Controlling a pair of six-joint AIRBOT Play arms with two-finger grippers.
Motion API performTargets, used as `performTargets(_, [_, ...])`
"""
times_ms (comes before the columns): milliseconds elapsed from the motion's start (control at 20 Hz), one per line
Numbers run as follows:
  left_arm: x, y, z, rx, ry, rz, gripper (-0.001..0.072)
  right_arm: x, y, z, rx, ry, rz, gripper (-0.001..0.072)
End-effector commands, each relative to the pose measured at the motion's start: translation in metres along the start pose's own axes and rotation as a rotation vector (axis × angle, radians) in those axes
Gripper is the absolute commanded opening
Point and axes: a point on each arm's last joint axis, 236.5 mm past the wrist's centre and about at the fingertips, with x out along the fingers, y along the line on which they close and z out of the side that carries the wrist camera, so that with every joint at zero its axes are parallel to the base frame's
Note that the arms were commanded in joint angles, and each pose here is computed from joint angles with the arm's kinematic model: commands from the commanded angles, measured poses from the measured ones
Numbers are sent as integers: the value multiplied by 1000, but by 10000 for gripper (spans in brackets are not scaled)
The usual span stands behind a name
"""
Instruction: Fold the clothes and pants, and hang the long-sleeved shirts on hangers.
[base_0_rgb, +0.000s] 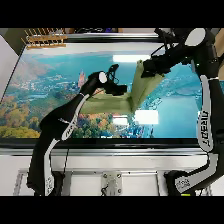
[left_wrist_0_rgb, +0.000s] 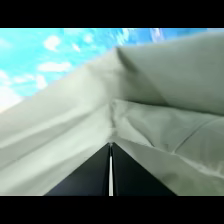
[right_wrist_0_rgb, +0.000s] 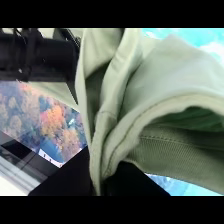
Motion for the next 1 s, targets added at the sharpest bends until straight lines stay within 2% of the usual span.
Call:
performTargets(0, [-68, 55, 35, -39, -74, 83, 4, 19, 32, 12, -19, -42, 27, 12])
performTargets(300, [-210, 140, 72, -172, -242, 157, 5, 113, 94, 14, -60, -18, 107, 13])
performTargets(500, [-292, 168, 71, -226, -326, 198, 5, 207, 163, 12, -108, -71, 256, 30])
performTargets(550, [-306, 171, 70, -233, -341, 205, 5, 230, 183, 13, -113, -111, 302, 206])
performTargets(600, [-319, 171, 68, -237, -352, 210, 5, 247, 204, 13, -92, -145, 358, 578])
performTargets(650, [-329, 170, 65, -237, -358, 214, 4, 257, 227, 13, -117, -184, 424, 715])
performTargets(800, [-356, 165, 65, -232, -405, 227, 4, 235, 257, 18, -200, -244, 545, 710])
performTargets(900, [-369, 162, 58, -240, -449, 236, 4, 208, 234, 20, -203, -206, 541, 704])
performTargets(950, [-369, 161, 53, -248, -463, 238, 5, 198, 212, 22, -196, -196, 510, 657])
